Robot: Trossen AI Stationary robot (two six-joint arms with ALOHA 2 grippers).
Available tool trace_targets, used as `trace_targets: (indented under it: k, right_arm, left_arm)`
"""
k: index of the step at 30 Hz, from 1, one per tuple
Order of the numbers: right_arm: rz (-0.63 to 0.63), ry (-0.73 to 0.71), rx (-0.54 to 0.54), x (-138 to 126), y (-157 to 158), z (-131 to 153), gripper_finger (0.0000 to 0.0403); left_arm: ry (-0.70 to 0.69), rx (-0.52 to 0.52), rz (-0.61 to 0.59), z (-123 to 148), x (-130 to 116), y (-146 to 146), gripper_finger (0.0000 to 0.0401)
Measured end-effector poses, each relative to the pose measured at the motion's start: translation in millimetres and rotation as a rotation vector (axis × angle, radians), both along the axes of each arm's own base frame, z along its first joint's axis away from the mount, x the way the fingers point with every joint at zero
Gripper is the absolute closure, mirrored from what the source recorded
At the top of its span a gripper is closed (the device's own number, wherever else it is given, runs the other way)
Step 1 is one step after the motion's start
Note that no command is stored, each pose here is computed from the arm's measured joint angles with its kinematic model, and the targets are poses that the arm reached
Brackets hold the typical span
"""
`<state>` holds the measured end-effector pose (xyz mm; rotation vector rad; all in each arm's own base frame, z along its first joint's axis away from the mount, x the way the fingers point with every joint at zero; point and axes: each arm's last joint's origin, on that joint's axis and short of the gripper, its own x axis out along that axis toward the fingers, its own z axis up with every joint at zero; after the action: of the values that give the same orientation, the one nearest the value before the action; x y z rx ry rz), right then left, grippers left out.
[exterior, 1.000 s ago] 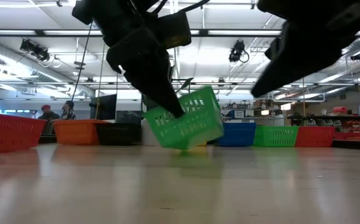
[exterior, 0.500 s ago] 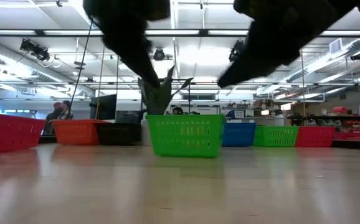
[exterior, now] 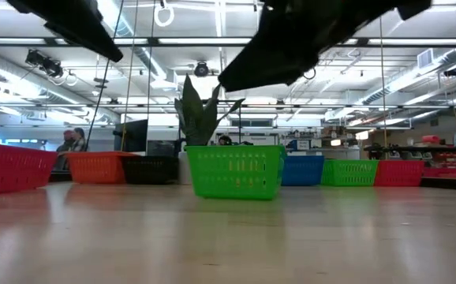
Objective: Stack baskets by color
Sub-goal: Stack the bottom green bin on the top green bin
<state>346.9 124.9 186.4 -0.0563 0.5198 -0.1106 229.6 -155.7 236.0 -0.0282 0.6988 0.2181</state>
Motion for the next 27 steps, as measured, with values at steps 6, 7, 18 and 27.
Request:
trace_targets:
  k: [6,7,18,27]
  right_arm:
    - [-0.007,0.164,-0.028,23.8,-3.5,-9.5,0.0255]
    - [-0.005,0.189,-0.022,27.2,-2.8,-10.2,0.0252]
    - [-0.120,0.419,-0.034,56.4,3.2,-19.8,0.0258]
    - [-0.120,0.468,-0.053,54.6,-1.8,-21.7,0.0277]
  left_arm:
    - [-0.087,0.058,0.088,-19.8,-19.9,-9.2,0.0291]
    - [-0.081,0.064,0.088,-22.5,-21.2,-8.7,0.0291]
    - [-0.082,0.089,0.119,-27.1,-17.2,0.0,0.0292]
    - [-0.085,0.090,0.117,-26.8,-16.3,0.2,0.0291]
